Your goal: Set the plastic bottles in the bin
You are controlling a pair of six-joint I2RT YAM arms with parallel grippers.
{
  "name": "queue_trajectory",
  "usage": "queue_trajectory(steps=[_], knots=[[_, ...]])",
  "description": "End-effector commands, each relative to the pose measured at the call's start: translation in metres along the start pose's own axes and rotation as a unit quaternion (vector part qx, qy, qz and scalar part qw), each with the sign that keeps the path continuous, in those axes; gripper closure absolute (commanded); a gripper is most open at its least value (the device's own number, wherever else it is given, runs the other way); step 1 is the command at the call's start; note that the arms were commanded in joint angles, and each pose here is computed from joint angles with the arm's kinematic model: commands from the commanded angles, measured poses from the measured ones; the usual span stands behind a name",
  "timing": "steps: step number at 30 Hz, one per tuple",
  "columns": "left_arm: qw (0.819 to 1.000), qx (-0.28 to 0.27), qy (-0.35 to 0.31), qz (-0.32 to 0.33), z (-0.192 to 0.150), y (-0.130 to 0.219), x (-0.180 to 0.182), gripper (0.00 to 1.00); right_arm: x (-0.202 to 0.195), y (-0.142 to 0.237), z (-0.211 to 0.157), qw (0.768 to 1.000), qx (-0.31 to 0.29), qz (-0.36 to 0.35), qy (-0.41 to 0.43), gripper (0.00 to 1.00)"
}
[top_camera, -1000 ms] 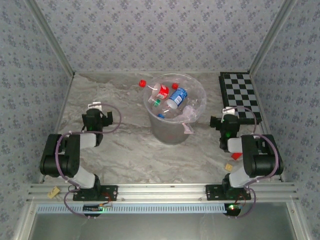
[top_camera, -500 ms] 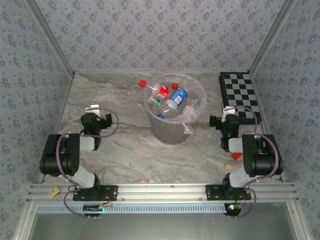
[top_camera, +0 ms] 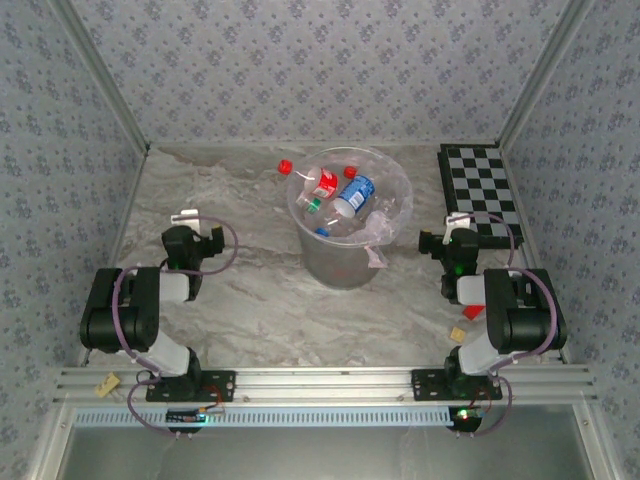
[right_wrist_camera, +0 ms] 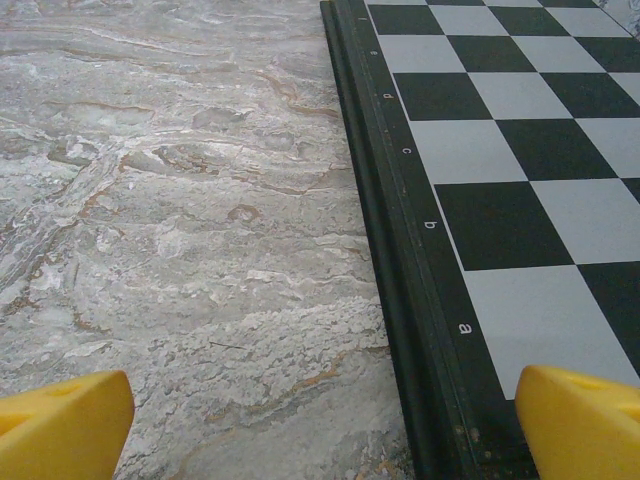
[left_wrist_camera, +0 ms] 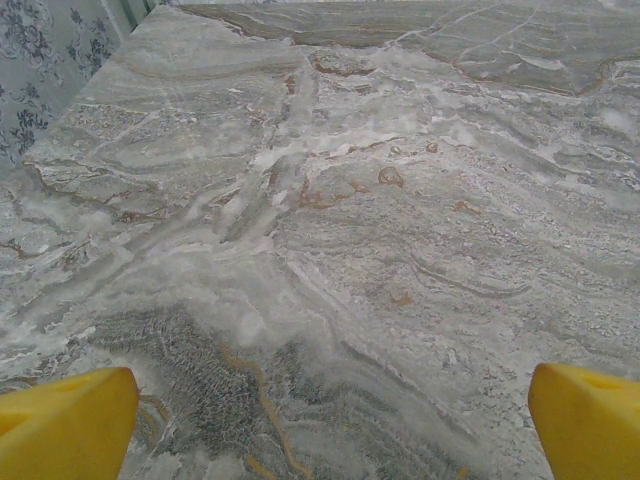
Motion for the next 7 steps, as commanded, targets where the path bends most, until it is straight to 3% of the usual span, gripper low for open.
queue_trajectory(steps=[1, 7], knots=[[1.0, -0.021, 0.008, -0.004, 0.0105, -0.0001, -0.0002, 0.0, 0.003, -0.0026, 0.015, 1.0, -0.02, 0.007, -0.002, 0.0], [1.0, -0.021, 0.008, -0.004, 0.0105, -0.0001, -0.0004, 0.0, 0.003, -0.0021, 0.015, 1.0, -0.022, 0.007, -0.002, 0.0]])
Point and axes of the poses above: each hand's point on the last joint's axis, 136 mm out from that joint toward the fingers, its own y axis back along the fingers, its own x axis along the line the jaws close on, z = x × y, the point moved 3 cm from there along y, back along the fingers, and after that the axes turned 11 degrees about -y, right-handed, at the moved point
